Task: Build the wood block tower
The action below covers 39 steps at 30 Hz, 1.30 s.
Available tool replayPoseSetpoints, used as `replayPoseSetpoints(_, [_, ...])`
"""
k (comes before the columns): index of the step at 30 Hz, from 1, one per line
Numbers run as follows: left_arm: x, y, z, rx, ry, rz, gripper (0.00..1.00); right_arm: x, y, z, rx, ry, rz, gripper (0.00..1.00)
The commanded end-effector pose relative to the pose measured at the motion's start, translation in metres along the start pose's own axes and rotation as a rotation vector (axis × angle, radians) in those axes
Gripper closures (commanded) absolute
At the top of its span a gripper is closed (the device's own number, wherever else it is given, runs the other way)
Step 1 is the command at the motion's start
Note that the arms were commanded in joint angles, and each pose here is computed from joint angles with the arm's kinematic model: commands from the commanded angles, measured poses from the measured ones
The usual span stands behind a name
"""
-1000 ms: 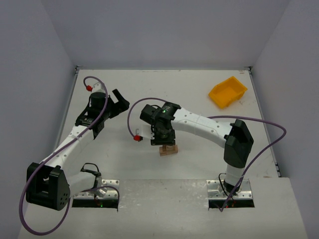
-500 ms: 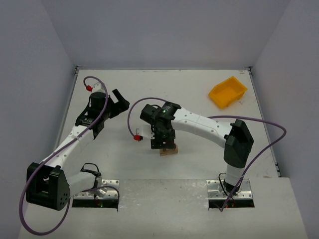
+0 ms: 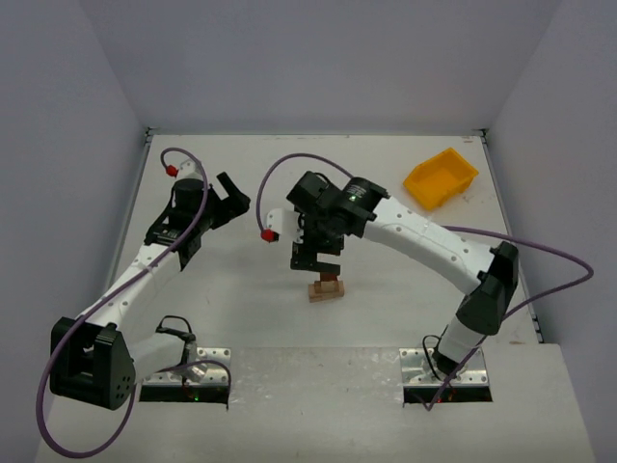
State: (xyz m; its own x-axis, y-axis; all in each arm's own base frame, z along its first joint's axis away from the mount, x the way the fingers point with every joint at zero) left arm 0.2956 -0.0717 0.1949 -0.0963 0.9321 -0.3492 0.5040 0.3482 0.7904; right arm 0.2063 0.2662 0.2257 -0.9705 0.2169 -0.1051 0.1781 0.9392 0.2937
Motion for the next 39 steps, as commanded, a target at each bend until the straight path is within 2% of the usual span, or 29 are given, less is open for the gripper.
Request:
replayPoseSetpoints(1, [-0.003,0.021,-0.01,-0.089,-0.019,0.007,0.0,-0.049,0.012,-0.066,-0.338,-0.136,0.214,0.01])
replayPoseSetpoints(3, [-0.003,0.021,-0.01,-0.092,-0.02,0.006,0.0,-0.078,0.001,-0.079,-0.424,-0.159,0.336,0.01])
replayPoseSetpoints(4, [-0.003,0.023,-0.009,-0.091,-0.022,0.006,0.0,-0.105,-0.011,-0.091,-0.507,-0.208,0.476,0.01])
replayPoseSetpoints(6, [-0.004,0.027,-0.007,-0.098,-0.018,0.001,0.0,-0.137,-0.035,-0.095,-0.58,-0.286,0.696,0.01])
replayPoseSetpoints(8, [-0.004,0.03,-0.006,-0.103,-0.014,-0.003,0.0,-0.141,-0.044,-0.092,-0.613,-0.278,0.823,0.01])
replayPoseSetpoints(9, [-0.003,0.03,-0.004,-0.101,-0.006,-0.004,0.0,-0.148,-0.063,-0.084,-0.639,-0.246,0.975,0.01])
replayPoseSetpoints(12, [0.003,0.029,0.0,-0.104,0.014,-0.006,0.0,-0.155,-0.116,-0.047,-0.551,-0.375,1.286,0.01])
replayPoseSetpoints(17, [0.012,0.021,-0.002,-0.122,0.046,-0.005,0.0,-0.136,-0.185,0.006,-0.428,-0.522,1.586,0.01])
replayPoseSetpoints(20, [0.015,0.017,-0.008,-0.151,0.039,-0.008,0.0,-0.104,-0.217,0.038,-0.358,-0.579,1.639,0.01])
replayPoseSetpoints(21, [0.014,0.018,-0.01,-0.167,0.034,-0.009,0.0,-0.099,-0.221,0.04,-0.37,-0.592,1.639,0.01])
replayPoseSetpoints(28, [0.015,0.021,-0.023,-0.222,0.018,-0.004,0.0,-0.088,-0.217,0.023,-0.596,-0.61,1.583,0.01])
replayPoseSetpoints(31, [0.018,0.023,-0.028,-0.253,0.04,-0.012,0.0,-0.082,-0.221,0.024,-0.627,-0.625,1.595,0.01])
replayPoseSetpoints(35, [0.019,0.023,-0.03,-0.261,0.041,-0.013,0.0,-0.082,-0.231,0.013,-0.664,-0.751,1.655,0.01])
replayPoseSetpoints(39, [0.019,0.023,-0.028,-0.254,0.048,-0.012,0.0,-0.079,-0.232,0.008,-0.724,-0.765,1.646,0.01])
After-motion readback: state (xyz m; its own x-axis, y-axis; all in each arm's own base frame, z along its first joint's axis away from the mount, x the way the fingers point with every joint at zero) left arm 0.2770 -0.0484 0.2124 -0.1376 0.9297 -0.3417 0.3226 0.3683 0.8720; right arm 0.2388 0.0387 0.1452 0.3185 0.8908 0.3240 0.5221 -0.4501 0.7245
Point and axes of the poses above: each gripper's point midway between its finger pads, its own z axis out along the fingers, its own x axis along the line the jaws close on, y = z × x, the point moved 6 cm from there along -z, back along the fingers, and after that the axes turned 11 degrees about z, right-handed, at the moved point
